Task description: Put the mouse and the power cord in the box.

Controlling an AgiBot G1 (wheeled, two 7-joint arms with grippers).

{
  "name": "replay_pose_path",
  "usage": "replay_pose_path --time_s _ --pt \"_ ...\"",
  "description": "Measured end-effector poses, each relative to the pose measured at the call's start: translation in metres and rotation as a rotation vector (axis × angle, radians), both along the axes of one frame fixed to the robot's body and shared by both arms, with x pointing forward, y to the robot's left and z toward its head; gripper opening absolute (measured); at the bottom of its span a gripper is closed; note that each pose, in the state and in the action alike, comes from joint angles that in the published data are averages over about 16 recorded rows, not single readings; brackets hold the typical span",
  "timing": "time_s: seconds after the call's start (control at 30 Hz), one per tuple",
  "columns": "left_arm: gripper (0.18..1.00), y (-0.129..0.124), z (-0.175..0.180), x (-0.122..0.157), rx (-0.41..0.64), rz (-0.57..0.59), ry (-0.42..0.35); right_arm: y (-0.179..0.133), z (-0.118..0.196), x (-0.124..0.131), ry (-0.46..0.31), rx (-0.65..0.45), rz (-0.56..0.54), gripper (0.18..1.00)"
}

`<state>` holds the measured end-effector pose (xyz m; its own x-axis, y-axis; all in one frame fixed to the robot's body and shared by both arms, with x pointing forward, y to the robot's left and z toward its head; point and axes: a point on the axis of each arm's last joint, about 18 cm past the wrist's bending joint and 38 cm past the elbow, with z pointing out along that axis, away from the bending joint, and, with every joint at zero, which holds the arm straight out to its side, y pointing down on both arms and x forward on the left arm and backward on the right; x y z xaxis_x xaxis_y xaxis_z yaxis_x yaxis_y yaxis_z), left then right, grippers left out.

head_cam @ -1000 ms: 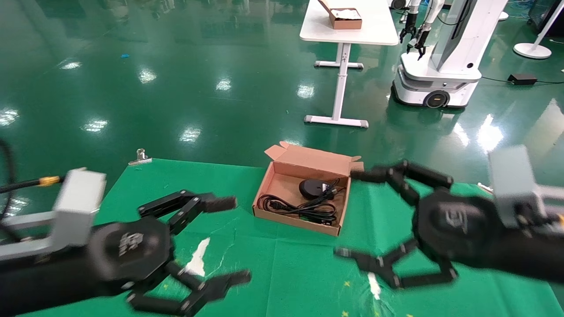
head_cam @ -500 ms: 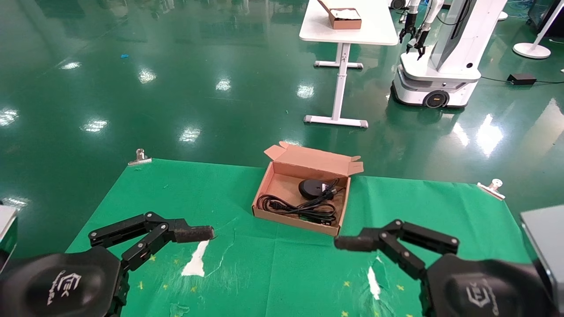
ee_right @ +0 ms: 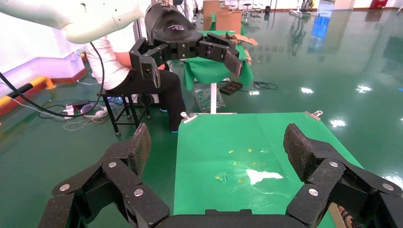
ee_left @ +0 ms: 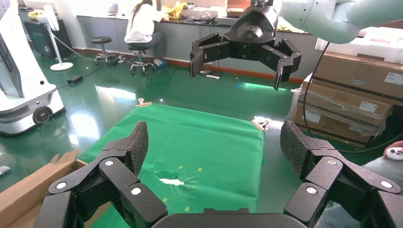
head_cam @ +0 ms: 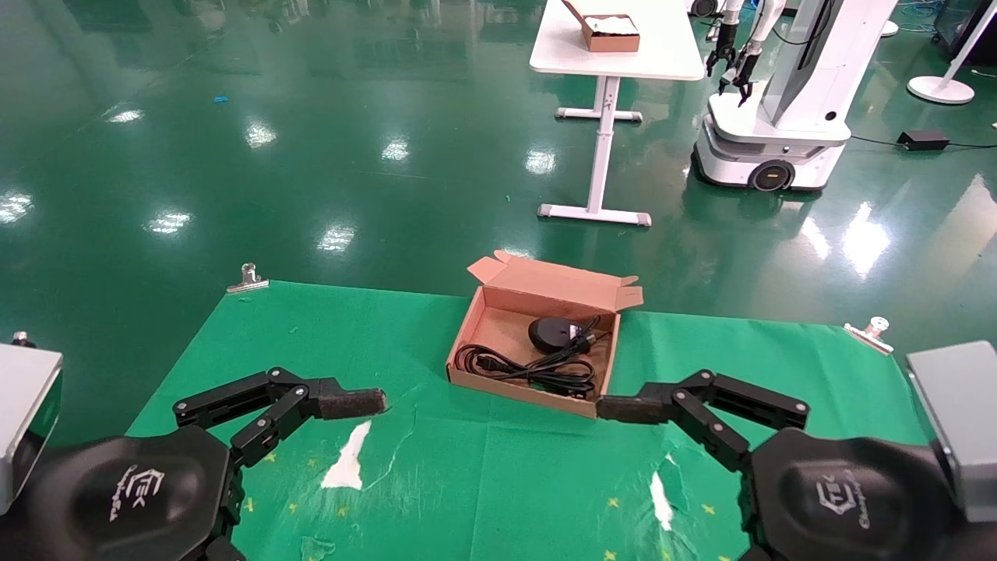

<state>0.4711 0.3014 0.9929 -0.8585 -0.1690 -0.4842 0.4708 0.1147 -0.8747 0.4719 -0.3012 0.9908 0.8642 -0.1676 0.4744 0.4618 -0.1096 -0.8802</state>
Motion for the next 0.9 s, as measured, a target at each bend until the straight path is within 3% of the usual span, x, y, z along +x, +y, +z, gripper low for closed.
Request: replay_pose_path --time_s 0.9 --pt "1.000 -0.0011 -0.0007 0.0037 -0.006 0.006 0.006 -0.0010 0.0014 0.0037 -0.005 0.003 -0.012 1.001"
